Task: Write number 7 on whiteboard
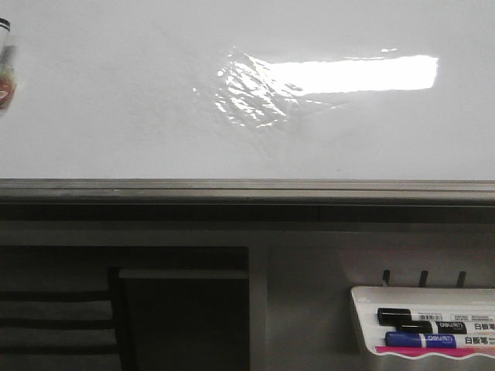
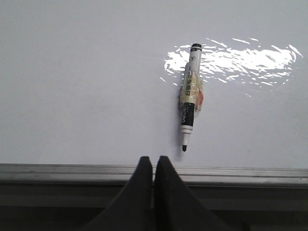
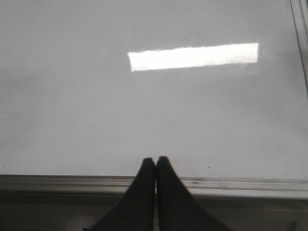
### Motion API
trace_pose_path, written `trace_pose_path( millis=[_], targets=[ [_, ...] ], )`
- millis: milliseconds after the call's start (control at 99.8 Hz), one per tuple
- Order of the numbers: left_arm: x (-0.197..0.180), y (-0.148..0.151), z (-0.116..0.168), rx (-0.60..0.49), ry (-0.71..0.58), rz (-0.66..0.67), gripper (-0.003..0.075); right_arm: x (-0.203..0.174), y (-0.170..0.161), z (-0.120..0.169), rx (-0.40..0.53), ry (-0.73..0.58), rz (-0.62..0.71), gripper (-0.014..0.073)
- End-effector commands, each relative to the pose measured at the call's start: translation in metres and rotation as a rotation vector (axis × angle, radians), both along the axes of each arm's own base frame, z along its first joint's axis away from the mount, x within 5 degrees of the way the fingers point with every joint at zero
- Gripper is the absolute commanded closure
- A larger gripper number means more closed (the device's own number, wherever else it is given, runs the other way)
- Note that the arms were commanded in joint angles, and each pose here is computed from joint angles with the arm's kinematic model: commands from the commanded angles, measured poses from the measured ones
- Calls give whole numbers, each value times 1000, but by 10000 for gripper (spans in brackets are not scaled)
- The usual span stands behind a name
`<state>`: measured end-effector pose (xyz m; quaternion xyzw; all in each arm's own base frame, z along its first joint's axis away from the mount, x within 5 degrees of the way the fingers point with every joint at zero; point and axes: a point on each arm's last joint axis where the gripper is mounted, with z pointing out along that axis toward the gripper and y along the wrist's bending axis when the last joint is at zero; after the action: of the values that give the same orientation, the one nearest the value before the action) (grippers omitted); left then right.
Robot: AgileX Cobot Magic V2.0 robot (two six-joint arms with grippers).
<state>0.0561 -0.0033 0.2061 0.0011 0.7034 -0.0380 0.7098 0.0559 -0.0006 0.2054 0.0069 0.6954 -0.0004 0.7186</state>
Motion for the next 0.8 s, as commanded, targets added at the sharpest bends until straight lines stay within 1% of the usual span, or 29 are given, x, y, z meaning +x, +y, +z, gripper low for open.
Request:
trace_pose_path(
  millis=[0, 531, 601, 792],
  targets=[
    [-1, 1, -3, -13, -76, 7, 741, -1, 0, -2, -19, -69, -7, 666],
    [-1, 1, -3, -13, -76, 7, 741, -1, 0, -2, -19, -69, -7, 666],
    [-1, 1, -1, -14, -94, 8, 741, -1, 0, -2, -19, -69, -7, 666],
    [-1, 1, -1, -14, -96, 8, 741, -1, 0, 0, -19, -86, -7, 666]
  ],
)
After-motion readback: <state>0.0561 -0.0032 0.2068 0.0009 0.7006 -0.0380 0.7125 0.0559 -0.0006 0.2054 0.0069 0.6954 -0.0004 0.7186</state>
